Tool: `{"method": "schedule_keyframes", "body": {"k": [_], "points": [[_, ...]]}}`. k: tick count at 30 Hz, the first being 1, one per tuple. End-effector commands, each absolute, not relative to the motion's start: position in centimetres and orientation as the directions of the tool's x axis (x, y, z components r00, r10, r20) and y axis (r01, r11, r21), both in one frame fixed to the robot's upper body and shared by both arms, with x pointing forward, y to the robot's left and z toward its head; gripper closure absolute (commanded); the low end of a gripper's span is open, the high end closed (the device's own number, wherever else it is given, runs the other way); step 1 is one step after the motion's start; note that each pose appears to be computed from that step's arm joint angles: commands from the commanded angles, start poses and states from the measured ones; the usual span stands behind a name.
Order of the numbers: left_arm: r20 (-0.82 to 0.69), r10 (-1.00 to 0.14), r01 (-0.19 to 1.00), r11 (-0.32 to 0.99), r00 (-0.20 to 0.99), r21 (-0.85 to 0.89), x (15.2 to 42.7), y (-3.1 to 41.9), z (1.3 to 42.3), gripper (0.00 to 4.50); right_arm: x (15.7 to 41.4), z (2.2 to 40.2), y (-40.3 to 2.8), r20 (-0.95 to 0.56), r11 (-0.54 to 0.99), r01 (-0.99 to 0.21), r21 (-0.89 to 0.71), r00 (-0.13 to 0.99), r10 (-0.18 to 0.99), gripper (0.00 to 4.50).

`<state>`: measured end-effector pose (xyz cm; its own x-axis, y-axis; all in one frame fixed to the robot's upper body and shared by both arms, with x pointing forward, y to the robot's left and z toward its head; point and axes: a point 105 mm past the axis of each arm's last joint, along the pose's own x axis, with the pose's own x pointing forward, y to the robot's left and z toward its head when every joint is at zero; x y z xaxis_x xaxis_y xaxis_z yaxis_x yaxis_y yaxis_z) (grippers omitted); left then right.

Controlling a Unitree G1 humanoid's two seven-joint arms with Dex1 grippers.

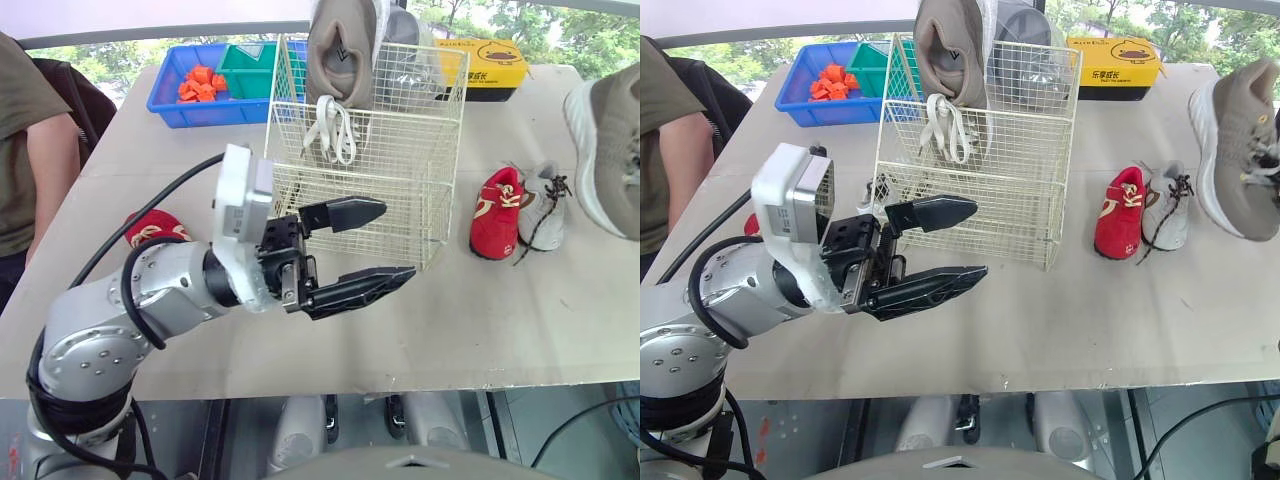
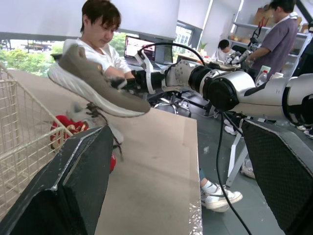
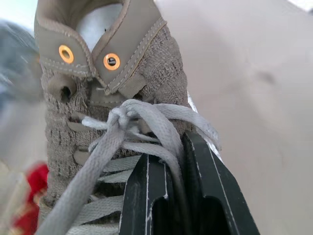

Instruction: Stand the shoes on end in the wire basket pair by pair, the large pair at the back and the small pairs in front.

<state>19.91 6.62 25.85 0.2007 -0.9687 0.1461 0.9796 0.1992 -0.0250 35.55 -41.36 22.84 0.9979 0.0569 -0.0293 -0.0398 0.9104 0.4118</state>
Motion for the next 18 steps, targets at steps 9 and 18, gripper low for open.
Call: {"method": "schedule_keyframes", "body": {"k": [9,18], "points": [[0.239,-0.945,0.973,0.233,0.224,0.008,21.0,6.6,27.4,0.00,34.2,42.9,-32.6,0.608,0.945,-0.316,0.086,0.768,0.202,4.46],[0.346,-0.805,0.848,0.528,0.482,0.048,24.1,9.0,29.1,0.00,31.8,45.6,-18.3,0.755,0.827,-0.561,-0.039,0.526,0.392,4.46]]}}
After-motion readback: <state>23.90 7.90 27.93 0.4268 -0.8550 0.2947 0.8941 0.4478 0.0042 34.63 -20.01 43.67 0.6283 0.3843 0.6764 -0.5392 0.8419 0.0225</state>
